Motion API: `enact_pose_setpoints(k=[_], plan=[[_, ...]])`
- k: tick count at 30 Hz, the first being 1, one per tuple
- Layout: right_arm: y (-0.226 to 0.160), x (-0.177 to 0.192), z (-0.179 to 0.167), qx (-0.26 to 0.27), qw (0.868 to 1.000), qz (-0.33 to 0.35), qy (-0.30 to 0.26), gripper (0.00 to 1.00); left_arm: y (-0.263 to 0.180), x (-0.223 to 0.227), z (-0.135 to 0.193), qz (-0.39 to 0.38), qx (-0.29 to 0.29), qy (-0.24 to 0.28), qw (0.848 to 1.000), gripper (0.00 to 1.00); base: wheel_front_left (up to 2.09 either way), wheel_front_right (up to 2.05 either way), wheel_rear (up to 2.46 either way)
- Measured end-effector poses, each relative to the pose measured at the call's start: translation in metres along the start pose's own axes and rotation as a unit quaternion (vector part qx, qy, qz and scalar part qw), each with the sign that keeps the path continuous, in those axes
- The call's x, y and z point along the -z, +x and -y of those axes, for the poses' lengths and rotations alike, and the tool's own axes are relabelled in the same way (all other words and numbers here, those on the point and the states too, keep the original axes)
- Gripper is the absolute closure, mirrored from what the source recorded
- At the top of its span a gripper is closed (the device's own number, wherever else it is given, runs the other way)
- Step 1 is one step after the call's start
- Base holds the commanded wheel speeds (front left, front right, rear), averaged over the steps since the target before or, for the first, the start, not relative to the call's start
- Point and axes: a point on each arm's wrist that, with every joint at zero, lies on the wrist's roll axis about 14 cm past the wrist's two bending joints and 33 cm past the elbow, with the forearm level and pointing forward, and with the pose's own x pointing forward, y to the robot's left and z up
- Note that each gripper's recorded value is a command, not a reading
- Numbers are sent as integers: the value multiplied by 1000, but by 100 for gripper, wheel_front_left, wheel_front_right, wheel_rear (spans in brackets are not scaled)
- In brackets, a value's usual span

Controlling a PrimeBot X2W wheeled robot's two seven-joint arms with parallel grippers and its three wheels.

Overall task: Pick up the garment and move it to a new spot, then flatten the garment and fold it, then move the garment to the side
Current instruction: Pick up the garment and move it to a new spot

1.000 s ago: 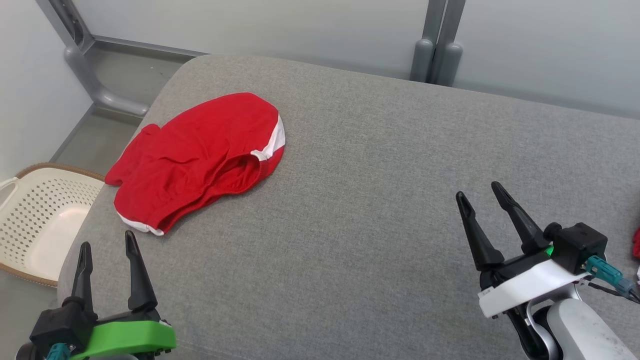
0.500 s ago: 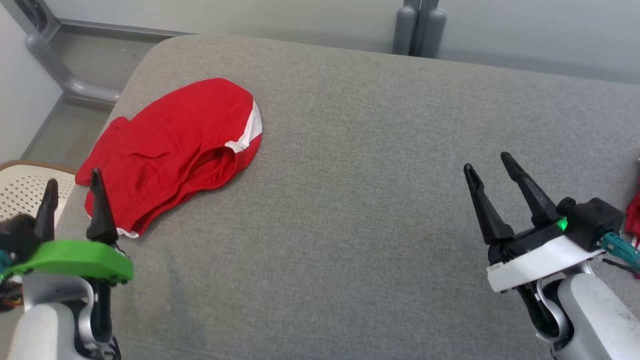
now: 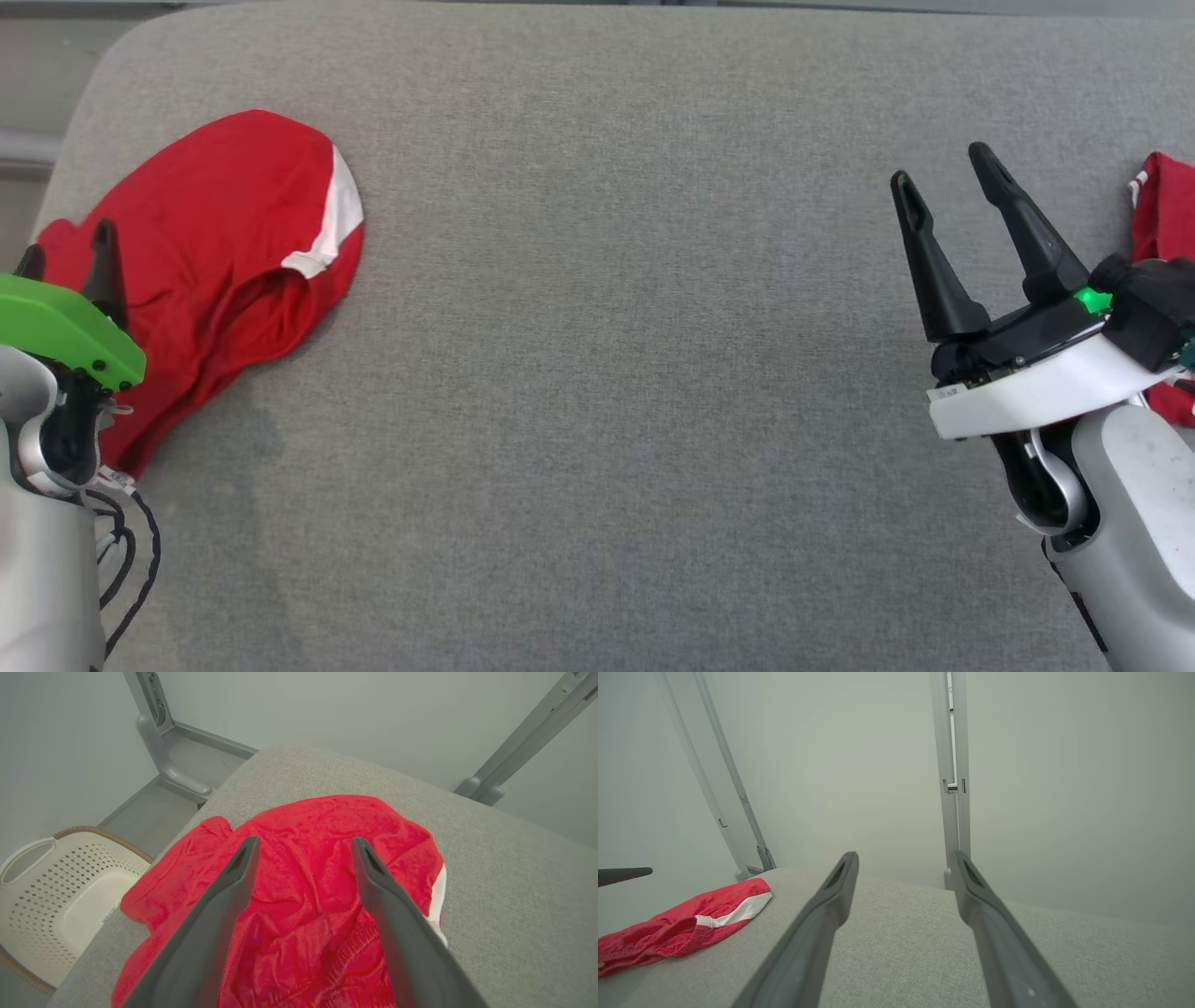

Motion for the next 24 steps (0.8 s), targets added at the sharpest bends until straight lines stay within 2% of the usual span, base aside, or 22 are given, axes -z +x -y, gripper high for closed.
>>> enact_pose_setpoints(k=[5,10,13,14,15,16,17,24], plan=[[-3,2,19,24,1000,2,1,0,27,52,2,-92,-9,3,996,0,0,0,0],[-12,11,35,48,999,-9,-1,0,35,123,10,-209,-6,5,978,0,0,0,0],[-17,12,44,61,998,-13,-4,0,40,137,15,-242,2,7,970,0,0,0,0],[-19,13,46,65,998,-14,-5,0,41,140,16,-247,4,8,969,3,0,0,0],[-20,13,48,68,998,-15,-6,0,42,141,16,-249,5,8,968,35,0,0,0],[-22,13,49,70,997,-16,-6,0,43,141,17,-250,7,11,968,56,0,0,0],[-23,13,49,72,997,-16,-7,0,44,140,17,-246,8,14,969,100,0,0,0],[-22,3,39,65,998,-6,-6,0,42,124,26,-203,27,34,978,100,0,0,0]])
